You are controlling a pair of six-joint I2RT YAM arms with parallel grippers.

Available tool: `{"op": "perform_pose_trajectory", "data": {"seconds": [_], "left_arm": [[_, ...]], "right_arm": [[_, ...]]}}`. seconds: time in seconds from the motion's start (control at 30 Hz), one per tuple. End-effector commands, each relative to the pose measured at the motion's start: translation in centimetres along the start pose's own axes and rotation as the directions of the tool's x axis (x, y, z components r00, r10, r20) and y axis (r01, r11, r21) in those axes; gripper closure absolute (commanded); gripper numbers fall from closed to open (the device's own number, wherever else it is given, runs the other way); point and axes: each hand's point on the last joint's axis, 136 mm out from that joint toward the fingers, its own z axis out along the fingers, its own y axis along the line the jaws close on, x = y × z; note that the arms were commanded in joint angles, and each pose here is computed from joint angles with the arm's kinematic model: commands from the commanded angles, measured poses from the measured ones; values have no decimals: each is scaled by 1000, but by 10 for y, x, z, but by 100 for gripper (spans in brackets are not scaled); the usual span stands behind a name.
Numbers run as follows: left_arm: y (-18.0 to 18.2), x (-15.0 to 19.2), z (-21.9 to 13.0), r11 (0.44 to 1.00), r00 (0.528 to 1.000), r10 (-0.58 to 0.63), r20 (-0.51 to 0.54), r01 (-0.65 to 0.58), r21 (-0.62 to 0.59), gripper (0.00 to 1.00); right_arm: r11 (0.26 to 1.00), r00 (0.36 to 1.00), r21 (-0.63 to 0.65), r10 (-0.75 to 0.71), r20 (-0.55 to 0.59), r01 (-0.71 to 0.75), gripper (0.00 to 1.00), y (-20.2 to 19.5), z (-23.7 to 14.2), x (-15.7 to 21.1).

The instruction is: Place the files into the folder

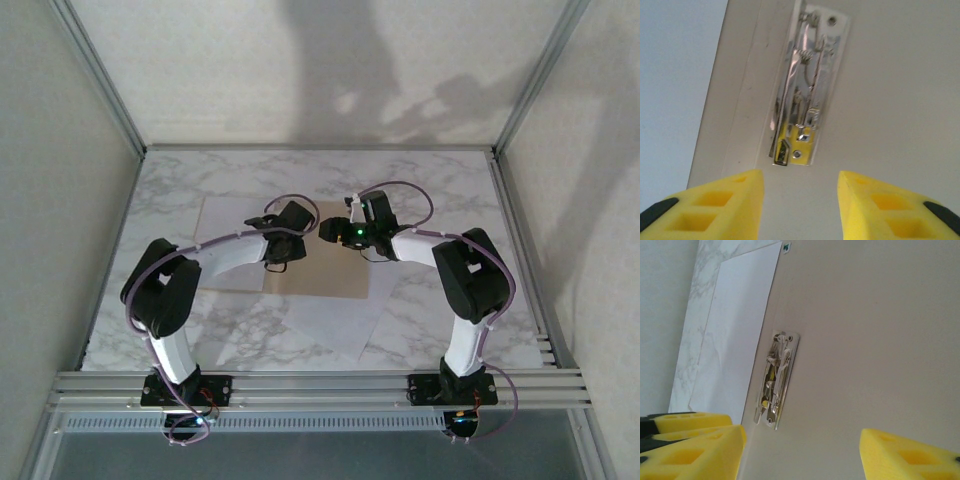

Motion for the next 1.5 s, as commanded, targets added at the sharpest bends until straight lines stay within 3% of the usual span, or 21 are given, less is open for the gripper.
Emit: {"op": "perform_pose_trajectory", "data": {"seconds": [0.0,0.1,0.6,0.87,1.27,1.47], "left_arm": [[14,6,11,998,1000,10,-2,-10,-63,62],[18,5,18,997,1000,21,-14,-22,-75,72],[19,-4,26,996,999,38,-17,-40,-80,84],[16,-3,31,996,998,50,-32,-52,-69,75],[7,-13,17,999,999,40,-2,-40,-9,76],[6,-15,17,999,999,39,4,-39,-2,66]], "right_arm": [[1000,1000,9,5,28,-6,37,-3,2,-8],[1000,1000,17,13,21,-13,37,-5,4,-8],[998,999,44,38,2,-38,43,-12,8,-5],[994,998,88,63,-6,-62,43,-21,10,-4],[991,999,127,52,-15,-50,45,-19,7,-10],[966,996,250,74,-41,-61,44,-24,-6,-18]]}}
